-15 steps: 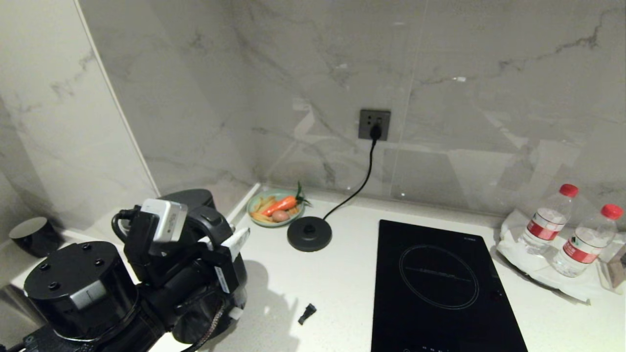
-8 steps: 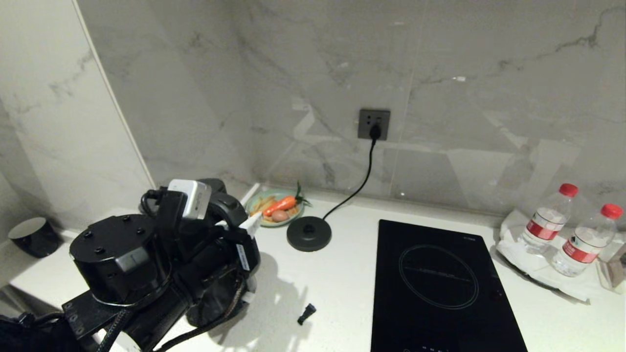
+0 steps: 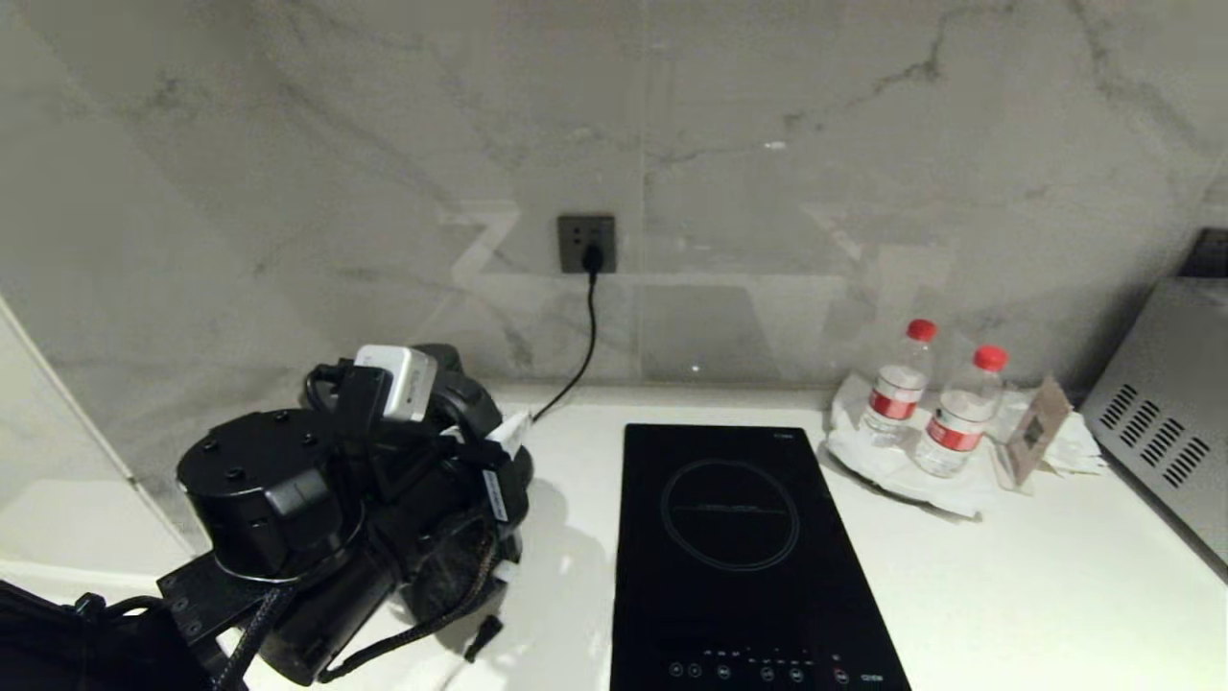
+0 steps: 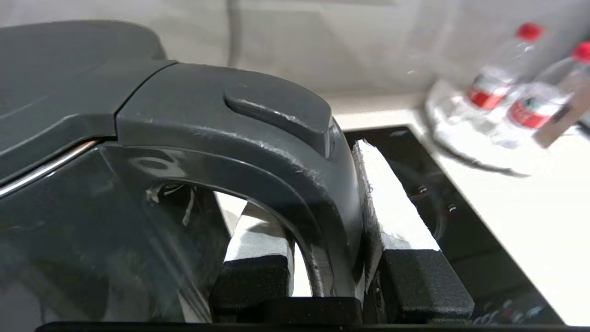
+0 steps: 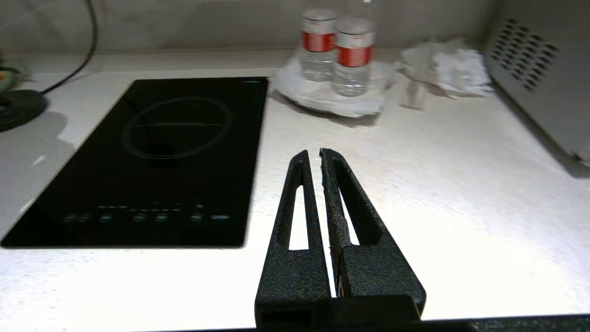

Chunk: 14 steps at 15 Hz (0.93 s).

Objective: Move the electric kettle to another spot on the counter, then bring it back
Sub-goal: Place it on the power base

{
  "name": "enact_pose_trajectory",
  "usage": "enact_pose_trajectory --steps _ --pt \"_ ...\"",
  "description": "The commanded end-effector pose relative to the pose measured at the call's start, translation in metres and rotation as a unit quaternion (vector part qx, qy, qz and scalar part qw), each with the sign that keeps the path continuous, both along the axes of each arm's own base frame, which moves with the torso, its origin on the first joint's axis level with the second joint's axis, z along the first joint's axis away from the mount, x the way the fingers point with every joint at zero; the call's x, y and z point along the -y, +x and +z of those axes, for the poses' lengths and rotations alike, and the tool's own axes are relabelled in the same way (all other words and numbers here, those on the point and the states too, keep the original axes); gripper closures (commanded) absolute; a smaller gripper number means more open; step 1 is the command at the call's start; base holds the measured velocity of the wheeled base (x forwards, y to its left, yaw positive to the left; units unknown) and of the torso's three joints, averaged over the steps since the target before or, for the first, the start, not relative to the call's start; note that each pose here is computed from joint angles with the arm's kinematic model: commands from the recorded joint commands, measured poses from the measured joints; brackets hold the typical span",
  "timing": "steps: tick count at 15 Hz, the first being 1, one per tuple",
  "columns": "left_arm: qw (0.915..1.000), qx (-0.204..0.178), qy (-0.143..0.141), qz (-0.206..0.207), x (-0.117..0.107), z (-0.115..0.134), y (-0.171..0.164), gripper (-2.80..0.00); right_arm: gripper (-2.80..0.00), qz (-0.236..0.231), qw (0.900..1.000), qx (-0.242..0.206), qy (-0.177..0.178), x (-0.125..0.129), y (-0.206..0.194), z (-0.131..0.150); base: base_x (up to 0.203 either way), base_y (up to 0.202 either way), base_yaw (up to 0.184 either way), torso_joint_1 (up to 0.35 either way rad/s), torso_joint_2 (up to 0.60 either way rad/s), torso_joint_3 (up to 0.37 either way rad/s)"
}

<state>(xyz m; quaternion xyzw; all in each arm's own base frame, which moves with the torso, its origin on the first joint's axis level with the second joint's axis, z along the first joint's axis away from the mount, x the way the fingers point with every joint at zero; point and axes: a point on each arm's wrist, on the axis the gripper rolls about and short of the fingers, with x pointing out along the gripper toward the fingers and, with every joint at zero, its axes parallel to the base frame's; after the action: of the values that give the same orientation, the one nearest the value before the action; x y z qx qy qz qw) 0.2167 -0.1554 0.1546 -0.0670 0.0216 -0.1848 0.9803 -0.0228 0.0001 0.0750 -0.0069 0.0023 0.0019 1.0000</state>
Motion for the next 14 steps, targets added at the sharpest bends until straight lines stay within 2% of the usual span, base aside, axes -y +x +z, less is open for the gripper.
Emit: enact_pose_trajectory --steps 1,2,5,7,9,12,14 --pt "0.9999 0.007 -0.005 0.011 0.006 0.001 0.009 0.00 0.00 0.000 1.000 0.000 0.000 0.000 0.000 0.000 0.003 0.002 -0.091 0.002 -0.01 -0.002" --pt "0.9998 0.011 -0.007 0.017 0.009 0.003 0.014 0.00 0.00 0.000 1.000 0.000 0.000 0.000 0.000 0.000 0.000 0.000 0.000 0.000 0.00 0.000" --pt "0.9972 0.007 0.004 0.074 0.017 0.011 0.028 0.00 0.00 0.000 1.000 0.000 0.000 0.000 0.000 0.000 0.000 0.000 0.000 0.000 0.00 0.000" --pt "0.9964 0.005 0.039 0.075 0.017 0.004 0.029 0.00 0.00 0.000 1.000 0.000 0.000 0.000 0.000 0.000 0.000 0.000 0.000 0.000 0.00 0.000" --pt "0.9955 0.001 0.059 0.074 0.020 -0.005 0.032 0.00 0.00 0.000 1.000 0.000 0.000 0.000 0.000 0.000 0.000 0.000 0.000 0.000 0.00 0.000" --pt "0.9962 0.017 0.047 0.071 0.020 -0.001 0.030 0.00 0.00 0.000 1.000 0.000 0.000 0.000 0.000 0.000 0.000 0.000 0.000 0.000 0.00 0.000" --pt "0.9956 0.018 0.055 0.073 0.020 -0.002 0.031 0.00 0.00 0.000 1.000 0.000 0.000 0.000 0.000 0.000 0.000 0.000 0.000 0.000 0.00 0.000"
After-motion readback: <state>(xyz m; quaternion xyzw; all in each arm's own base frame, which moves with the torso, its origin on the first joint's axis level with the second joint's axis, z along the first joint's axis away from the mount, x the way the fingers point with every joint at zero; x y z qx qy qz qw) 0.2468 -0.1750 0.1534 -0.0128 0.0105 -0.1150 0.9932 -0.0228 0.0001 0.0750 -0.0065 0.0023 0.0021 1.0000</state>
